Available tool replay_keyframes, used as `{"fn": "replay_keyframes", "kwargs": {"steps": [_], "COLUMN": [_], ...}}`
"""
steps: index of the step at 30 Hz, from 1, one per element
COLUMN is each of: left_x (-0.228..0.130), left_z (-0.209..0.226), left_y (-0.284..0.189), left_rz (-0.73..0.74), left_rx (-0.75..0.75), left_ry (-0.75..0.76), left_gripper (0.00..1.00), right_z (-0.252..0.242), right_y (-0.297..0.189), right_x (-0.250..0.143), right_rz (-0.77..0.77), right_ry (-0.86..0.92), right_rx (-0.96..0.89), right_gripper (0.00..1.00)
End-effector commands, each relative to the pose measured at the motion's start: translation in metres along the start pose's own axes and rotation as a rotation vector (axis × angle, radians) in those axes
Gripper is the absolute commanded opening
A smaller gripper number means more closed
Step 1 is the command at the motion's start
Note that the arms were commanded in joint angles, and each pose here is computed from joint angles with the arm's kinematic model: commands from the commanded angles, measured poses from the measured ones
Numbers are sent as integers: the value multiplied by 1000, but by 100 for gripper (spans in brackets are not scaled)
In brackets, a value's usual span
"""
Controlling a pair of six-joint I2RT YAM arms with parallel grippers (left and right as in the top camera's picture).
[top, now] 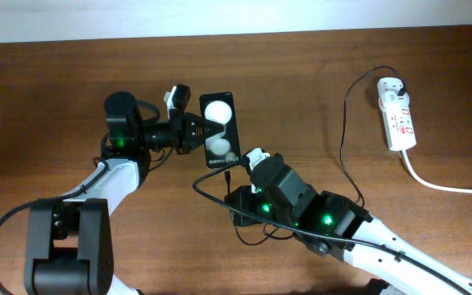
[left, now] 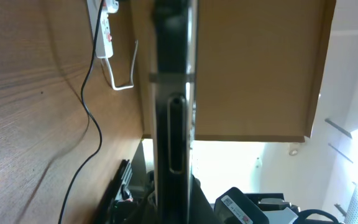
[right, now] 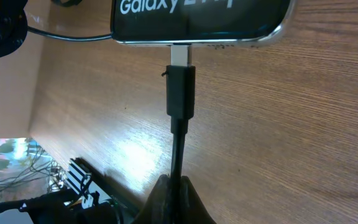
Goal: Plug charger to phone and switch on socket
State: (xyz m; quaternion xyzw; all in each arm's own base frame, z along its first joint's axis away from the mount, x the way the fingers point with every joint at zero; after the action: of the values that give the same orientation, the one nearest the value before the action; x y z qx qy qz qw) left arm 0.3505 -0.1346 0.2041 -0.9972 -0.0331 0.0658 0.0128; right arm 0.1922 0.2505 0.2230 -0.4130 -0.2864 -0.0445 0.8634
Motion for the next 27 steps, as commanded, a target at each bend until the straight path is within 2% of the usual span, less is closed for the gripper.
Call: {"fn": "replay_keyframes", "kwargs": {"steps": [1, 15, 19, 27], "left_x": [1, -2, -5, -10], "left_z": [-8, -8, -16, -16], "left_y": [1, 8, 8, 7], "left_rz": [4, 21, 56, 93], "left_rx": [-4, -1, -16, -19], "left_ry": [12, -8, 87, 152], "left_gripper": [0, 0, 0, 0], "right_z": [0, -1, -3, -3], "right_y": [3, 3, 3, 2], "right_x": [-3, -2, 0, 11], "right_rz": [11, 4, -7, -82], "right_ry": [-8, -8, -8, -20], "right_rx": [2, -4, -22, -43], "right_gripper": [4, 4, 4, 4]}}
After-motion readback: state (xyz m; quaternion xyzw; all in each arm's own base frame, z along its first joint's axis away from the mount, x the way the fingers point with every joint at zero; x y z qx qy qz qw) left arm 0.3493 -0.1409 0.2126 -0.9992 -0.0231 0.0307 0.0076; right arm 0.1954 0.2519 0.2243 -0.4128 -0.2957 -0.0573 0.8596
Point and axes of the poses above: each gripper's point midway between its finger pads, its own y axis out along the fingers, its own z axis along the line the jaws close on, x = y × z, the point moved 6 cm from there along -y, back along the fingers, and after that the axes turned 13 degrees about -y, right-handed, at the moved point
